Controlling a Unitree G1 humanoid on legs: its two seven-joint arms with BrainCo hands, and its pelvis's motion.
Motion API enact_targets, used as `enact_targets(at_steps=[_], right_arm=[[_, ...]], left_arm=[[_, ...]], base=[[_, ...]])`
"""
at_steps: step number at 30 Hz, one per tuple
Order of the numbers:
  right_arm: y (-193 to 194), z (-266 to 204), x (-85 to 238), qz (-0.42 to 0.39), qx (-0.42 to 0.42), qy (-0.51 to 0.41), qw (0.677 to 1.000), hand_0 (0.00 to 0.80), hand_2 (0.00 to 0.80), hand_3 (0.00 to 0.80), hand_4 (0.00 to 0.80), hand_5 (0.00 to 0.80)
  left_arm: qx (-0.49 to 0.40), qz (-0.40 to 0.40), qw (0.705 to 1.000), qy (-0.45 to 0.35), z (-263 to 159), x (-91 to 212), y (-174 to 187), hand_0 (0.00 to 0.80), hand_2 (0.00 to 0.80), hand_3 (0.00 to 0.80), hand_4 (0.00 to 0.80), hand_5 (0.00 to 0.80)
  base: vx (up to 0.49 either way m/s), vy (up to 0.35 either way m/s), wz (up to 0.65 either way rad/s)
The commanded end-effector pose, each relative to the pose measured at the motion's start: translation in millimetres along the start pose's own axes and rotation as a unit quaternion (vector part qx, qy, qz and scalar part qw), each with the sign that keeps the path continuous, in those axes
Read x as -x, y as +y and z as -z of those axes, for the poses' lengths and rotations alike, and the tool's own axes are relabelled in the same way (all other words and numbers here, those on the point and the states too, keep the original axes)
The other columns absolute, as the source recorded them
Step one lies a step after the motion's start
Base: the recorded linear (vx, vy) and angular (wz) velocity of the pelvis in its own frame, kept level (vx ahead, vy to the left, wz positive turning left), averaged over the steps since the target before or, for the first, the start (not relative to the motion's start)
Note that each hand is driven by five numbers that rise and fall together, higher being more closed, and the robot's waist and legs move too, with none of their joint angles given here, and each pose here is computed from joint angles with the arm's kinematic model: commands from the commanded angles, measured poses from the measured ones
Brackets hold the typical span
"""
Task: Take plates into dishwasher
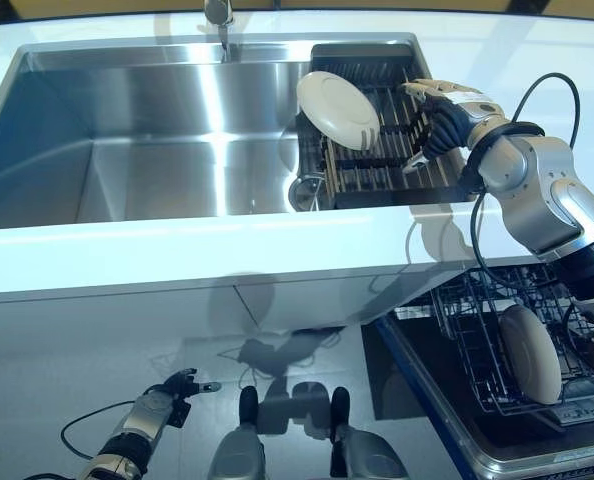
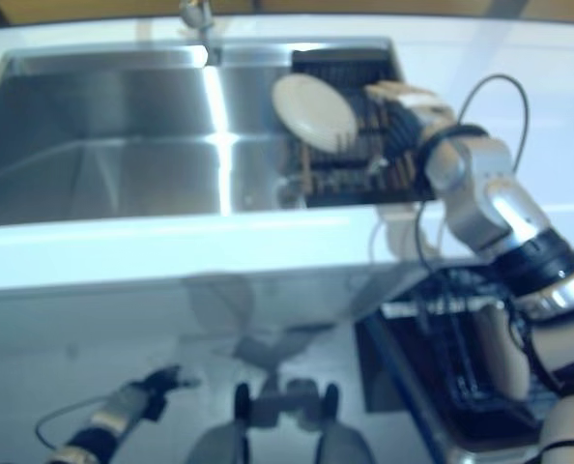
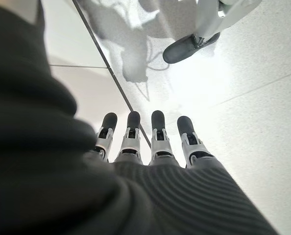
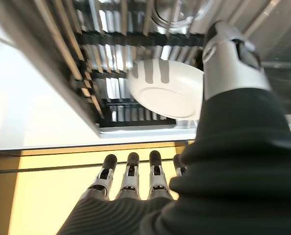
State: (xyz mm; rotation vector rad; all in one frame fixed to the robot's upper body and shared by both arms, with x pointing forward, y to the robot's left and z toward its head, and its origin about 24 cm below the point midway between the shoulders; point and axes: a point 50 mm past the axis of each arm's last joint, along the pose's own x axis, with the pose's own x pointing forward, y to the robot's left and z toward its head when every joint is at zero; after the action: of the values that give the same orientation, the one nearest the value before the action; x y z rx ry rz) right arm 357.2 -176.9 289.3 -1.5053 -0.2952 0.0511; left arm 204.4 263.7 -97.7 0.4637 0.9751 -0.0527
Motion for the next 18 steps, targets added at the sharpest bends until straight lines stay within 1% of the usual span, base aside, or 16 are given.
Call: enact_targets(at_steps=[1,9,14,18], right_arm=[[-49,-11,-4,0.087,0.053,-0.003,0.995,0.0,0.0,0.0,0.0,0.0],[-57,-15,-7,0.093,0.059,-0.002,0.994,0.0,0.0,0.0,0.0,0.0],[-49,-13,-7,0.09,0.067,0.001,0.994,0.0,0.0,0.0,0.0,0.0],[-47,-7,-8,0.092,0.078,0.013,0.993,0.0,0.0,0.0,0.0,0.0]], left_arm=[[-0.001,-0.01,1.0,-0.007,-10,-3,3,0.0,0.0,0.0,0.0,0.0],[0.012,-0.032,0.999,-0.022,-14,-2,8,0.0,0.0,0.0,0.0,0.0],[0.037,-0.062,0.996,-0.055,-28,0,15,0.0,0.0,0.0,0.0,0.0],[0.048,-0.08,0.994,-0.05,-30,1,25,0.0,0.0,0.0,0.0,0.0]], base=[[-0.011,0.003,0.14],[-0.001,-0.004,0.04],[0.019,-0.02,0.05],[-0.021,-0.032,0.07]])
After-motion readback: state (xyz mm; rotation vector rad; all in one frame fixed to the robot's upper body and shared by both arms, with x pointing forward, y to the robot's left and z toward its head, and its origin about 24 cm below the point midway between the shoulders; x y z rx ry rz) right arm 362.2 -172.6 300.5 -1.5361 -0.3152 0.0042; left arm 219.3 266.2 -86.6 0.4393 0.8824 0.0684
